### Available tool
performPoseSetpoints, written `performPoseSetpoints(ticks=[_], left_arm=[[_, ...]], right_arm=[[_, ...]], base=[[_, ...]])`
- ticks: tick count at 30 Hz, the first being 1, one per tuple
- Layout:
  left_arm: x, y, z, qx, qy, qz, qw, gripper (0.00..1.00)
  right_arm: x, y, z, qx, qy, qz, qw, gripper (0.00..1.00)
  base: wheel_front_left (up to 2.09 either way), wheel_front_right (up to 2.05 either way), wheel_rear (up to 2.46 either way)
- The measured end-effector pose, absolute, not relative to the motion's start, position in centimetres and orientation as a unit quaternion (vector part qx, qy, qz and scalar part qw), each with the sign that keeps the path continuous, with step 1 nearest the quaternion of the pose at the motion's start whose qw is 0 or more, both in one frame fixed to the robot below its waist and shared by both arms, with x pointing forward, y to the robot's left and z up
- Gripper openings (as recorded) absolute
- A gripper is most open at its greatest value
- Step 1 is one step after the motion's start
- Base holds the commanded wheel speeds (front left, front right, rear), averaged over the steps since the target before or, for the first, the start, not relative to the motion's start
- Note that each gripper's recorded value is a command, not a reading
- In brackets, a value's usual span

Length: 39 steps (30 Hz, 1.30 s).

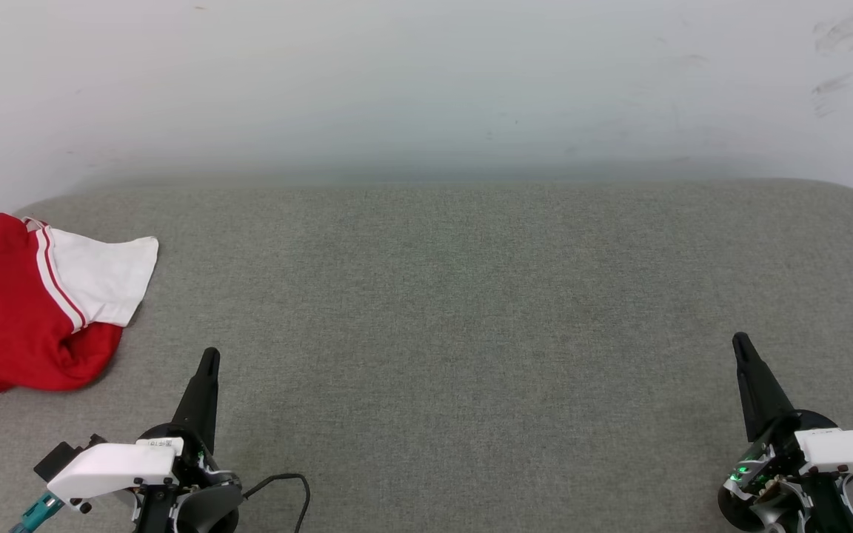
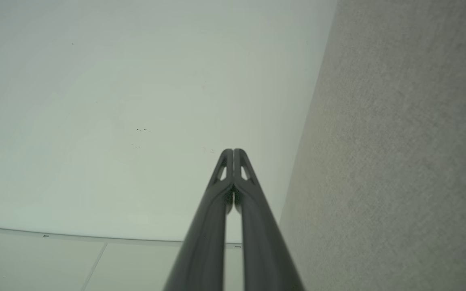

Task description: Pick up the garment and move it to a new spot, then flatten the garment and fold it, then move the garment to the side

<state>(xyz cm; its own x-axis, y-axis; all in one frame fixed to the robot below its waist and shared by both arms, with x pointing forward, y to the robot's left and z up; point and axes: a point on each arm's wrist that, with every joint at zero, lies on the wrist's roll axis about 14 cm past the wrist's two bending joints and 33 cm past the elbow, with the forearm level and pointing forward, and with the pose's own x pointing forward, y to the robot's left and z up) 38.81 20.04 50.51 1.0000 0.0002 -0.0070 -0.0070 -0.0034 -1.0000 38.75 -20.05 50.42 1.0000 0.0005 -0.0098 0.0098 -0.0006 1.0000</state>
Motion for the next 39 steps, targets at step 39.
performPoseSetpoints(ticks=[39], left_arm=[[38.81,20.03,50.5,-0.708,0.003,0.003,0.706,0.0]], right_arm=[[38.75,-20.05,50.41,0.707,0.004,-0.003,0.707,0.0]], base=[[0.0,0.0,0.0]])
